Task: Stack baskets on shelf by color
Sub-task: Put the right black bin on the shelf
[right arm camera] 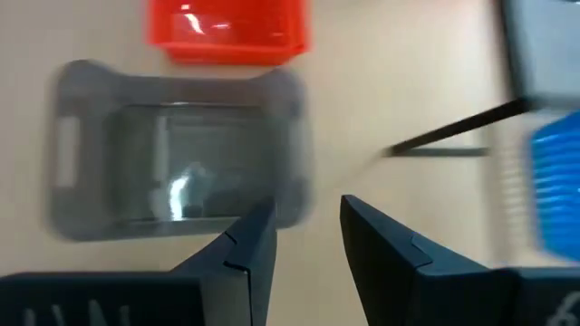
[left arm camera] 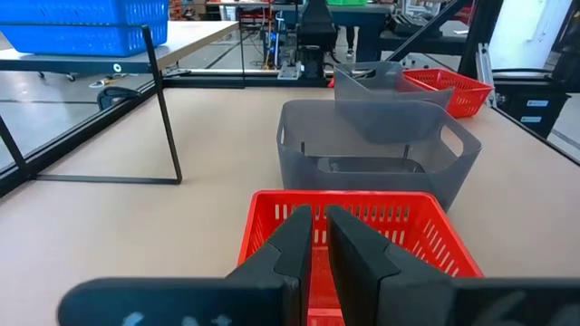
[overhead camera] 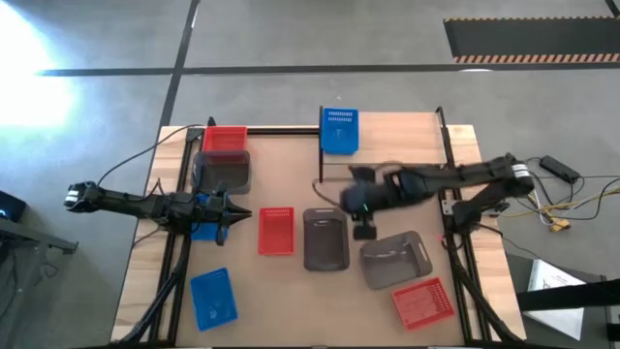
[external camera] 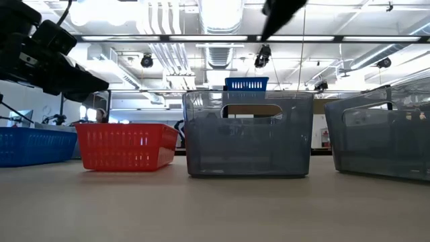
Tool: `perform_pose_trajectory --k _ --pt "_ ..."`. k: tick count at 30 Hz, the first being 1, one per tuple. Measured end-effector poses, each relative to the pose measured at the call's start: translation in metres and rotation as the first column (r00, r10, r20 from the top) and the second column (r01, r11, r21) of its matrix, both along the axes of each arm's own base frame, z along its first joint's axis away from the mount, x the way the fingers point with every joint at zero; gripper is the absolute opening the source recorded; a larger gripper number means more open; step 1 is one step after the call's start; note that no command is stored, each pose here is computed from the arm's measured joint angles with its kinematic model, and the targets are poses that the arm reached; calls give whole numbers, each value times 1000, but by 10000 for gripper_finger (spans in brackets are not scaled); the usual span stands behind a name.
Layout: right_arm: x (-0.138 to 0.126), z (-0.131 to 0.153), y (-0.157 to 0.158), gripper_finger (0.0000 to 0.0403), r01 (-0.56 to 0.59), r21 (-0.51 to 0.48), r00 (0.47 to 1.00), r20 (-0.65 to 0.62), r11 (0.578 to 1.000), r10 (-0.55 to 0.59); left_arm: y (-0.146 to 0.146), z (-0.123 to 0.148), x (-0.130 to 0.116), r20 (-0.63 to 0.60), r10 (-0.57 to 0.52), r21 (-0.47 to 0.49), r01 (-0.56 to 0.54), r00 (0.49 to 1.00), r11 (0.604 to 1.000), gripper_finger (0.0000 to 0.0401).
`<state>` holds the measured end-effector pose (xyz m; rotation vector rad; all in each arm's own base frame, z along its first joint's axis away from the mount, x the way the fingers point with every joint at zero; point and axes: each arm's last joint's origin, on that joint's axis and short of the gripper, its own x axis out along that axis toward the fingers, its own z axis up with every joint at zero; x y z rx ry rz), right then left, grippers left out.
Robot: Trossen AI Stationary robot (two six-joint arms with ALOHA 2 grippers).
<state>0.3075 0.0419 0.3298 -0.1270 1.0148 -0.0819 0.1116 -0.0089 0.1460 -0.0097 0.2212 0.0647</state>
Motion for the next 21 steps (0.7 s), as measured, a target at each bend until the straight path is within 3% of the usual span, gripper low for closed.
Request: perform_pose_trajectory --k 8,13,21 --pt "-40 -36 46 117 161 196 987 -23 967 -160 0 0 0 1 0 0 0 1000 1000 22" --pt "-50 -47 61 138 295 345 955 -115 891 -272 0 0 0 0 0 0 0 1000 1000 22" --pt "-50 -77 83 205 480 387 874 -282 787 -395 0 0 0 0 0 0 0 1000 1000 22"
